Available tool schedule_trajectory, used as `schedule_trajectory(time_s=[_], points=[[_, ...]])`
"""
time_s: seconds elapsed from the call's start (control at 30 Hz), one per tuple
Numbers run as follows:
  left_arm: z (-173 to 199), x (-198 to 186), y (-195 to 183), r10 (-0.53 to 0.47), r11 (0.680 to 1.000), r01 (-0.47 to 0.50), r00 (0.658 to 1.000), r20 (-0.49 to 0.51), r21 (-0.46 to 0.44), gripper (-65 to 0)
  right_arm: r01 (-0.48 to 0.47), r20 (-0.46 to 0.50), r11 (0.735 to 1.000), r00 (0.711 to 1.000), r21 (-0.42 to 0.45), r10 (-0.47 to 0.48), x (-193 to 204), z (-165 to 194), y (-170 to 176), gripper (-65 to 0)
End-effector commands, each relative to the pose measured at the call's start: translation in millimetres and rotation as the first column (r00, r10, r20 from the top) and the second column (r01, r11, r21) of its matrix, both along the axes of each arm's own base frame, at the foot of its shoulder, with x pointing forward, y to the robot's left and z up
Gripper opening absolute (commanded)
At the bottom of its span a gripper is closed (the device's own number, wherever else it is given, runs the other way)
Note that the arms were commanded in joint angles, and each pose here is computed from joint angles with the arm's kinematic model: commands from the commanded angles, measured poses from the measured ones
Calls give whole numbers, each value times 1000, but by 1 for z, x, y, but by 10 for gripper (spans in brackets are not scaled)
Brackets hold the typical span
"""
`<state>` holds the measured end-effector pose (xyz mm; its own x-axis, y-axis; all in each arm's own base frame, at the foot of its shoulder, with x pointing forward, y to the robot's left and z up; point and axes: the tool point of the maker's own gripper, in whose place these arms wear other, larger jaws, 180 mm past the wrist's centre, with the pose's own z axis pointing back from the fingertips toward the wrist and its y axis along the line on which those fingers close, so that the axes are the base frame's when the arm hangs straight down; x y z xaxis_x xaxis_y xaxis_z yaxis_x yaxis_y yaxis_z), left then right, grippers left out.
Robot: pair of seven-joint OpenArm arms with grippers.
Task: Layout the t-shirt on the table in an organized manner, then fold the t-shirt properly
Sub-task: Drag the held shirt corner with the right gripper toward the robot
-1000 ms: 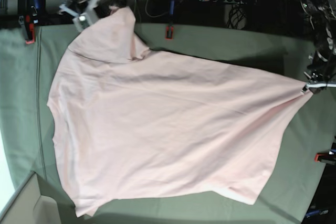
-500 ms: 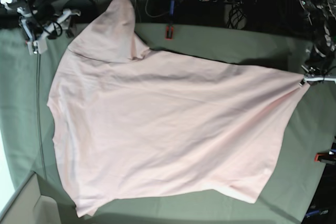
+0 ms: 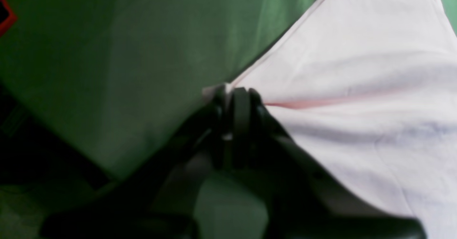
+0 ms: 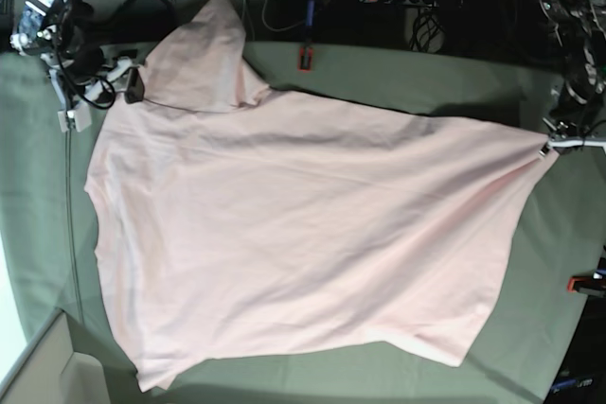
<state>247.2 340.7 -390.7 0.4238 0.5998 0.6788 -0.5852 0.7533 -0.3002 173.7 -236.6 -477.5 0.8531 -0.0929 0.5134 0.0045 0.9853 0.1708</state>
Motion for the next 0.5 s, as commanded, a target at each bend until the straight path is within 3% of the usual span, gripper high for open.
schedule_trajectory(time_s=[0.0,0.1,0.2,0.3,0.43,0.47], points=[[13,6,9,4,999,-5,999,33,36,-649,-15,-91,1000,996,-7,14,-20,-13,6,-269],[13,6,10,6,999,-7,999,35,36,-649,-15,-76,1000,997,2,15,-19,-10,16,-272],[14,6,10,6,999,-7,999,36,36,-649,-9,-68,1000,998,25,10,-18,-9,29,-322],[14,6,10,6,999,-7,999,36,36,-649,-6,-68,1000,998,27,8,-19,-9,30,-441],[14,6,10,5,999,-7,999,36,38,-649,1,-84,1000,997,23,1,-27,-11,27,-650],[13,6,10,5,999,-7,999,33,39,-649,1,-84,1000,996,19,1,-27,-11,25,-650]])
